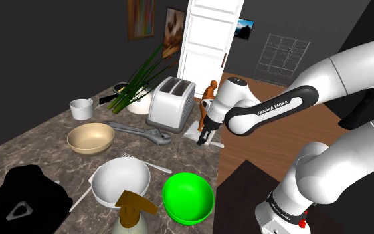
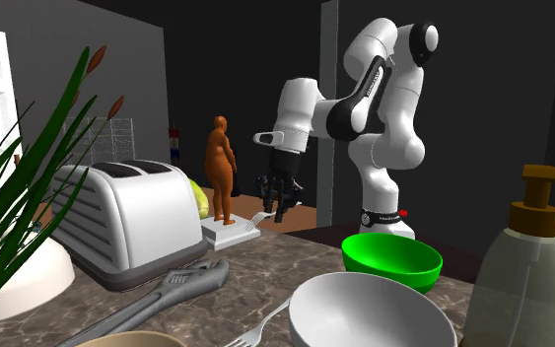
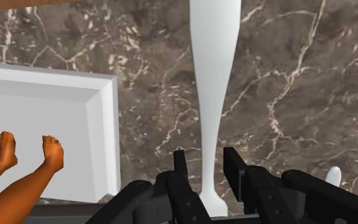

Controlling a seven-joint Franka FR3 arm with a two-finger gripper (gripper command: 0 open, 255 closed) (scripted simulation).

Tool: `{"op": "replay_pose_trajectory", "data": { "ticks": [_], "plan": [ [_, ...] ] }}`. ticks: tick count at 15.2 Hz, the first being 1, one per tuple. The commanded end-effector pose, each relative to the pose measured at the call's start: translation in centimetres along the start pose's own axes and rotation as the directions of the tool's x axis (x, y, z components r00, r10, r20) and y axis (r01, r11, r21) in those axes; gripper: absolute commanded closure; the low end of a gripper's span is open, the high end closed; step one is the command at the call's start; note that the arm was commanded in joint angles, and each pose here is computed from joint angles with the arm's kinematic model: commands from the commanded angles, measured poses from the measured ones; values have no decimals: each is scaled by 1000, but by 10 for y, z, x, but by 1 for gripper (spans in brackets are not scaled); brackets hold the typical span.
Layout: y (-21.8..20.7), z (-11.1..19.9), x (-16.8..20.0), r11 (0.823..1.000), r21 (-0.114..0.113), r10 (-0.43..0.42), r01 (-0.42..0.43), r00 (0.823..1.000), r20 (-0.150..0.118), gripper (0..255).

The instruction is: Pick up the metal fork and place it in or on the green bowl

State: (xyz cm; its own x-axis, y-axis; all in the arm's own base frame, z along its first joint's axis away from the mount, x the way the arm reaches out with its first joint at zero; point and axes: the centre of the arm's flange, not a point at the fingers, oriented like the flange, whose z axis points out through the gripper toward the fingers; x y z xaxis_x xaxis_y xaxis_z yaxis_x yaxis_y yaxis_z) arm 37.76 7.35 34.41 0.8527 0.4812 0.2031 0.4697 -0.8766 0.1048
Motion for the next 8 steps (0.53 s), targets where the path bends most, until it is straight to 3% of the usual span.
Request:
{"op": "replay_pose_trajectory", "data": {
  "ticks": [1,8],
  "plan": [
    [1,-11,2,1000,0,0,0,1000,1,255],
    [5,-47,9,1000,0,0,0,1000,1,255]
  ]
}}
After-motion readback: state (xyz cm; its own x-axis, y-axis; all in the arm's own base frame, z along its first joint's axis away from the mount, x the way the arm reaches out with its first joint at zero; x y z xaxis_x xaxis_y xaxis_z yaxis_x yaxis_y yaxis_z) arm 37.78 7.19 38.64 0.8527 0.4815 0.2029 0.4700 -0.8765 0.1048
